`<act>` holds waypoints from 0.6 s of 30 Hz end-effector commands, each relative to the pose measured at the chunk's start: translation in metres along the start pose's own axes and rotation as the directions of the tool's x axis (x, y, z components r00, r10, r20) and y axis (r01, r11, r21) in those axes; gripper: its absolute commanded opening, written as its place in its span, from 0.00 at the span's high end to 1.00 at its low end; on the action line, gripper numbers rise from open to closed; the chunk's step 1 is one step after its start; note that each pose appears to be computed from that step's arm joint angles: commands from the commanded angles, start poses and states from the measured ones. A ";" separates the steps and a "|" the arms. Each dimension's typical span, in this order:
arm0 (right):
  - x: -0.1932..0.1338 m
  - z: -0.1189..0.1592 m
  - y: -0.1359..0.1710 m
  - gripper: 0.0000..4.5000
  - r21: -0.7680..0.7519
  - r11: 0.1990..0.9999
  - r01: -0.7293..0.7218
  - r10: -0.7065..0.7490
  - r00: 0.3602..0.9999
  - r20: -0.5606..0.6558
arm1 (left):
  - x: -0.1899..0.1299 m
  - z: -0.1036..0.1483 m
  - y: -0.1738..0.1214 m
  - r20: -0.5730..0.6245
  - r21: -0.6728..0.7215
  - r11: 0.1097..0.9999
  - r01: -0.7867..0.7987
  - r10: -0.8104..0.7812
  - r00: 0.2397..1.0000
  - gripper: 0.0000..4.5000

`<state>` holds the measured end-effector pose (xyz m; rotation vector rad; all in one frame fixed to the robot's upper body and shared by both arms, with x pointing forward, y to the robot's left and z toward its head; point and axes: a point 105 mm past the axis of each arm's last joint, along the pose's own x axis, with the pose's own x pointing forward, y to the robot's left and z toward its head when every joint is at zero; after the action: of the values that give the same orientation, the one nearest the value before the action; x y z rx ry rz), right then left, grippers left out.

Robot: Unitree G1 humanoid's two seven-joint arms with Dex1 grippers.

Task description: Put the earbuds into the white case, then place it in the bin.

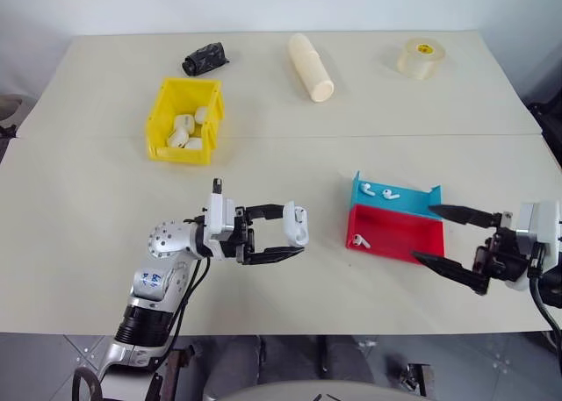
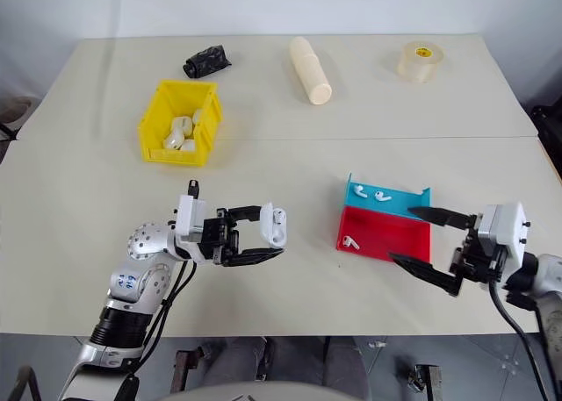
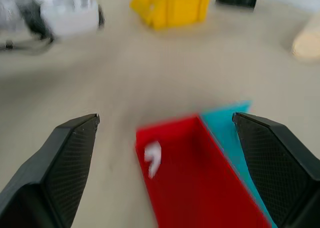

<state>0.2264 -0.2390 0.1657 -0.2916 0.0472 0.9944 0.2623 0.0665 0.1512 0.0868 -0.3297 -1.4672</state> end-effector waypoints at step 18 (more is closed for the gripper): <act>0.071 0.024 -0.094 0.01 -0.162 0.986 -0.028 -0.062 0.851 -0.521 | 0.026 0.006 -0.002 0.030 0.056 0.998 0.010 -0.012 0.999 0.39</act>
<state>0.3355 -0.2179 0.1974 -0.6823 0.4154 0.9068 0.2628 0.0457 0.1512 0.0920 -0.3443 -1.4633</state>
